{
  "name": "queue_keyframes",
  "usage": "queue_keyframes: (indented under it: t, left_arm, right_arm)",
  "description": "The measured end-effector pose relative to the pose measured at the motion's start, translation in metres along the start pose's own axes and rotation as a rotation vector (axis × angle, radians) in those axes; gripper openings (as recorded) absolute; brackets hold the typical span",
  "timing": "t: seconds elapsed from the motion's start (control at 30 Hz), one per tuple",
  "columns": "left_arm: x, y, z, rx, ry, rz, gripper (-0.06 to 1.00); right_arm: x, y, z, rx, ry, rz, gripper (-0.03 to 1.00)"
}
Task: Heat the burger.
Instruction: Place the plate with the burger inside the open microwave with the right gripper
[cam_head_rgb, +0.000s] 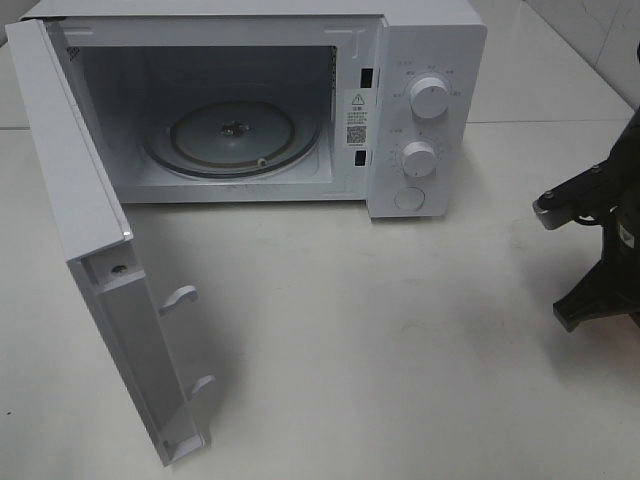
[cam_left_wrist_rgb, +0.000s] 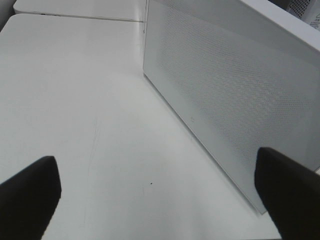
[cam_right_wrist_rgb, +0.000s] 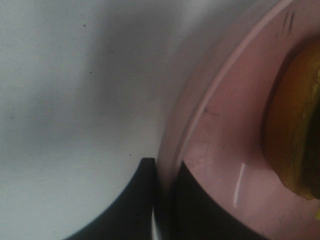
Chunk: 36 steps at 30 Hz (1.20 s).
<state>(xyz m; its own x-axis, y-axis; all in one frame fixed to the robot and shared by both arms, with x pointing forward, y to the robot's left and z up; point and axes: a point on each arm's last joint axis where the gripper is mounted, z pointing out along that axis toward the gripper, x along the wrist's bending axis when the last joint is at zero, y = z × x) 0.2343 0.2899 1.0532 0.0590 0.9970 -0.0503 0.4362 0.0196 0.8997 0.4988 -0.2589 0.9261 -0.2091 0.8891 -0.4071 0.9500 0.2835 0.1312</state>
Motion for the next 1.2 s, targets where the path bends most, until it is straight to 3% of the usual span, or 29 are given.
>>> queue_keyframes:
  t: [0.43,1.2]
  left_arm:
    - [0.0,0.0,0.0,0.0,0.0,0.0,0.97]
    - [0.0,0.0,0.0,0.0,0.0,0.0,0.97]
  right_arm:
    - [0.016,-0.008,-0.025,-0.026,-0.025,-0.075,0.07]
    - [0.084,-0.036,-0.083,-0.124,-0.058,-0.278,0.07]
